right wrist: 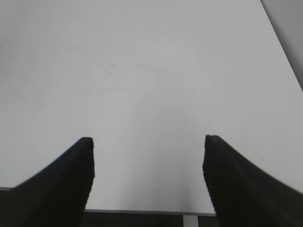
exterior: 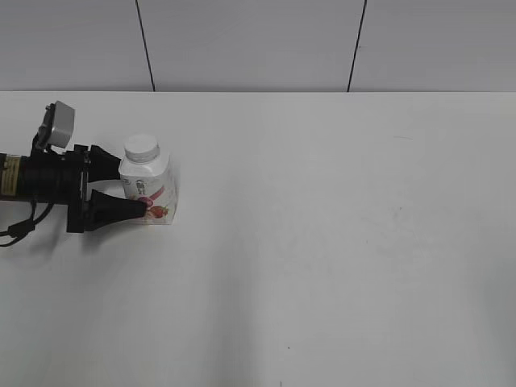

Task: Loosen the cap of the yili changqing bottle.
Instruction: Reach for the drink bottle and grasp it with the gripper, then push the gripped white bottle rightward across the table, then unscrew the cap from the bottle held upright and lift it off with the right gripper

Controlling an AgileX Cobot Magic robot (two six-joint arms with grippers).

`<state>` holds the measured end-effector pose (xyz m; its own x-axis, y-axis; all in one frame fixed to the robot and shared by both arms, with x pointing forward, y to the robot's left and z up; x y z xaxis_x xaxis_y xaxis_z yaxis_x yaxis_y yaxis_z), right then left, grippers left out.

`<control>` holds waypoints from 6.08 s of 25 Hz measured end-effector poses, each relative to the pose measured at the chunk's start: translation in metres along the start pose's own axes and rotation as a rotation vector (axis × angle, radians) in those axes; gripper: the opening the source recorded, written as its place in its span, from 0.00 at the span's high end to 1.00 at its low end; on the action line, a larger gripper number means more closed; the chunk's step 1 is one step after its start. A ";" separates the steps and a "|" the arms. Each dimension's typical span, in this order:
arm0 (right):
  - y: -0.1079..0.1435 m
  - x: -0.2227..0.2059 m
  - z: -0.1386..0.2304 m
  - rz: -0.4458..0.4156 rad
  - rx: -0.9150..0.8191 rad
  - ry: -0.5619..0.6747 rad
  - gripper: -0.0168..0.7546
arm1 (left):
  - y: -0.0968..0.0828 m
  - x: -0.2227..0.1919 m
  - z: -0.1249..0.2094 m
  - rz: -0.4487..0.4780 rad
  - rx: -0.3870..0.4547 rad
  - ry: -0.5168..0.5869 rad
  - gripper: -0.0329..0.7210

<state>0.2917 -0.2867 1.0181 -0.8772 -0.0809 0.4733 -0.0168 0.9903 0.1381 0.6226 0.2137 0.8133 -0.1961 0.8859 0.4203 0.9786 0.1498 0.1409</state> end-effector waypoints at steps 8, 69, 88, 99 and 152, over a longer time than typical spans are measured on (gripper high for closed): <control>0.000 0.000 0.000 0.000 0.000 0.000 0.25 | -0.001 -0.018 -0.006 0.049 -0.020 -0.038 0.19; 0.000 0.000 0.000 0.000 0.000 0.000 0.25 | -0.041 -0.181 -0.081 0.090 -0.011 -0.087 0.38; 0.000 0.000 0.000 0.000 0.000 0.000 0.25 | -0.043 -0.184 -0.075 0.094 0.005 -0.090 0.39; 0.000 0.000 0.000 0.000 0.000 0.000 0.25 | -0.044 -0.184 -0.076 0.097 -0.001 -0.094 0.39; 0.119 -0.240 -0.103 -0.202 -0.355 0.757 0.25 | -0.042 -0.184 -0.077 0.082 -0.082 -0.104 0.39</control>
<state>0.5501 -0.1613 1.0108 -0.3155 -0.4302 0.8458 0.1235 0.8652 0.4860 0.6127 0.0103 0.7990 -0.1043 0.9349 0.3394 0.9819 0.0425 0.1845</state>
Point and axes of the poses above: a point on each arm's last joint axis where the gripper is mounted, x pointing back along that axis away from the gripper, y along the wrist's bending axis when the last joint is at zero, z = x × y, the point moved 7 cm from there along -x, pointing out along that axis toward the gripper, and after that the axes turned 14 degrees about -x, right-handed, at the moved point
